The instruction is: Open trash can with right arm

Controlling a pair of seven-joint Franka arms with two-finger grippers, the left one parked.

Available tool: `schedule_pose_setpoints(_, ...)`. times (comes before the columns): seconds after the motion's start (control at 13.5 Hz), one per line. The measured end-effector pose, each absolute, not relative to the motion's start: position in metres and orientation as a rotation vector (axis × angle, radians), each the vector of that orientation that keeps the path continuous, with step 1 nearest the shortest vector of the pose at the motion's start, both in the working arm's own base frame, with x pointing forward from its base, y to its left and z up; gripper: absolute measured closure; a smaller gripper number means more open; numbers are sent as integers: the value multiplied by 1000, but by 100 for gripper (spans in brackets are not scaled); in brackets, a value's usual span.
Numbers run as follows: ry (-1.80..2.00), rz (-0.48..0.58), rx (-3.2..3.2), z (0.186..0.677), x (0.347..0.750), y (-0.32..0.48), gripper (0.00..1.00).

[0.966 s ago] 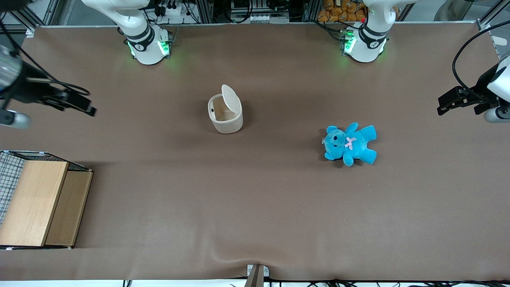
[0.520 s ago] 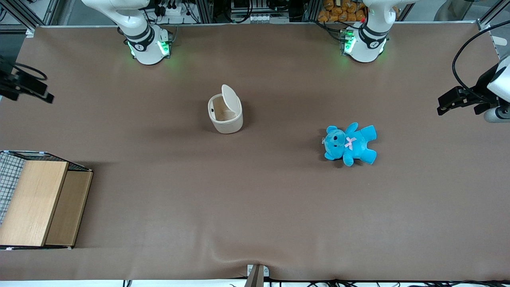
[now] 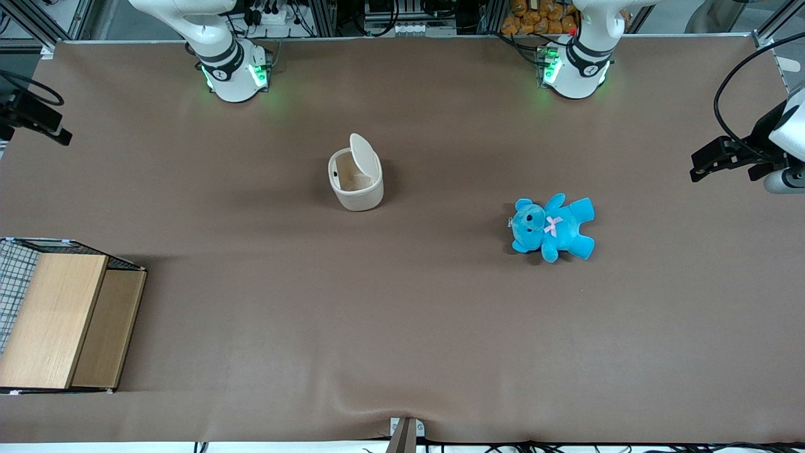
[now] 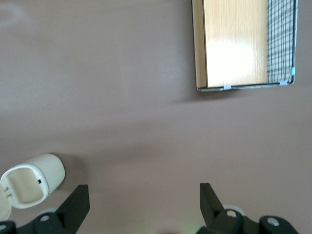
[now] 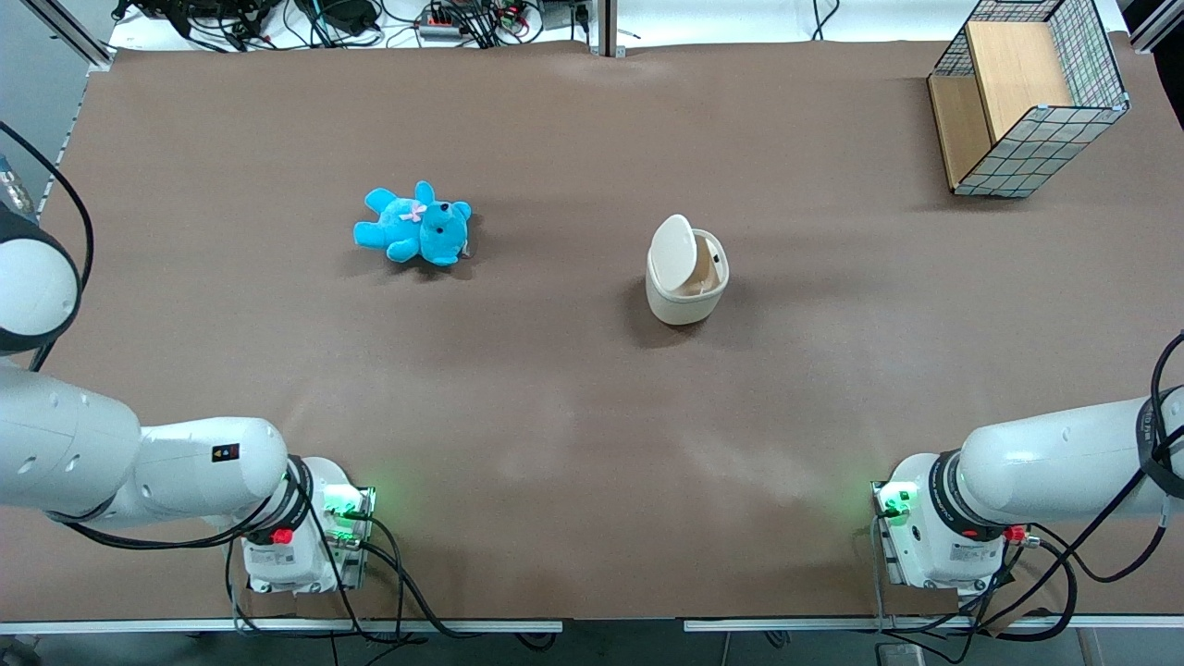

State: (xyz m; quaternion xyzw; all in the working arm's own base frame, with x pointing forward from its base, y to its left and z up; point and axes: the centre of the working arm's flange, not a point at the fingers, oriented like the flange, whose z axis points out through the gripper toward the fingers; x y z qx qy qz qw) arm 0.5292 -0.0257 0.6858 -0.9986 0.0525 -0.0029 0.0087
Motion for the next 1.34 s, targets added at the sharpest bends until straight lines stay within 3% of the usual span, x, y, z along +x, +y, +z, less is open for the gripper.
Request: schedule_pose_setpoints(1.34, 167, 44, -3123, 660, 536, -32, 0)
